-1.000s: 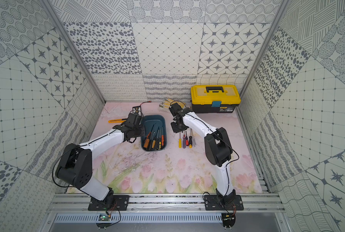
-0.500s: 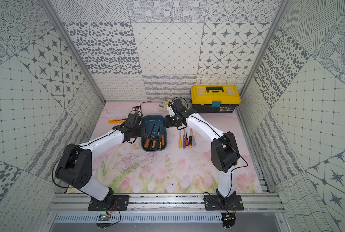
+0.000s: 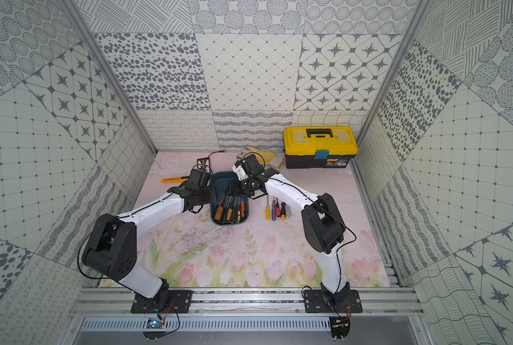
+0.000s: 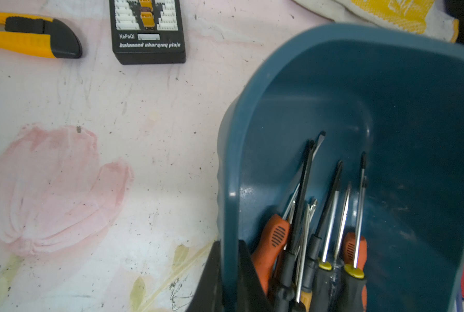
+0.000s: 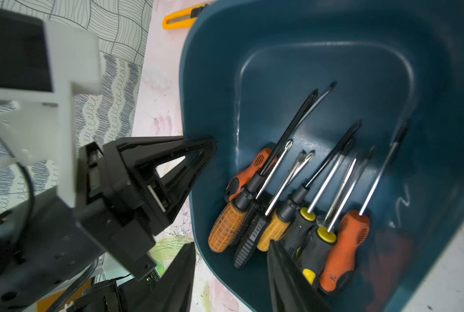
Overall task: Take out the screwdriver from the storage box
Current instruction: Pick up the screwdriver from the storage box.
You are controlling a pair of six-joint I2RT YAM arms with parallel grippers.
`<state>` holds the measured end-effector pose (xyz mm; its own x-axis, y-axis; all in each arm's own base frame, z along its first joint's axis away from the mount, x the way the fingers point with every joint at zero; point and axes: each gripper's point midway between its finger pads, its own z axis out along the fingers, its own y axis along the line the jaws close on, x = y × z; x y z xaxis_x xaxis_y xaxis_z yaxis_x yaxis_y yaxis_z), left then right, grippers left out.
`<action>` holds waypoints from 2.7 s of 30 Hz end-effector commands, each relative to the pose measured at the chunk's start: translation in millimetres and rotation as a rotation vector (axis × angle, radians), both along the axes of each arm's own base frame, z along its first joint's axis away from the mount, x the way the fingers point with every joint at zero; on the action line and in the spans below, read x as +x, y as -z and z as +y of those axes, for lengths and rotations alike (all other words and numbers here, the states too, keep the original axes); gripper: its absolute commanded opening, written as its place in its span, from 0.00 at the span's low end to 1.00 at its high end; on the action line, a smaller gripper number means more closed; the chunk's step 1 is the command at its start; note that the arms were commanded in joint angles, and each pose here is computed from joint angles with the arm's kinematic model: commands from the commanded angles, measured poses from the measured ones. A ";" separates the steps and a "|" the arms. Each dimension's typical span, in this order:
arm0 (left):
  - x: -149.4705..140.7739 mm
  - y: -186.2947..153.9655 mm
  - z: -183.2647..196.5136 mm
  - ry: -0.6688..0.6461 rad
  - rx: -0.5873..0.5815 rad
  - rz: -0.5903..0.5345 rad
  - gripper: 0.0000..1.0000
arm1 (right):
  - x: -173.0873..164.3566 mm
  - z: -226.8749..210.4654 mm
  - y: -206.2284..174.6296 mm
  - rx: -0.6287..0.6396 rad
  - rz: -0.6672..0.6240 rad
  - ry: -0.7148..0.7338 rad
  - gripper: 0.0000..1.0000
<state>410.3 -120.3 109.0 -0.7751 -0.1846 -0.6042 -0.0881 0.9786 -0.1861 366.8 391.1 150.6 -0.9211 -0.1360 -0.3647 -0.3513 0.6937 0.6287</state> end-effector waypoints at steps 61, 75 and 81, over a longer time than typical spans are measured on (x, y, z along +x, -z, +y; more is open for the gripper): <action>15.1 -20.6 -11.2 0.007 -0.061 -0.093 0.00 | -47.8 46.2 88.2 -0.067 0.236 -0.099 0.32; 13.9 -19.4 -10.8 0.007 -0.061 -0.091 0.00 | -51.6 49.7 98.1 -0.077 0.253 -0.107 0.35; 13.9 -18.9 -10.6 0.005 -0.058 -0.090 0.00 | -53.0 47.9 98.0 -0.082 0.251 -0.107 0.22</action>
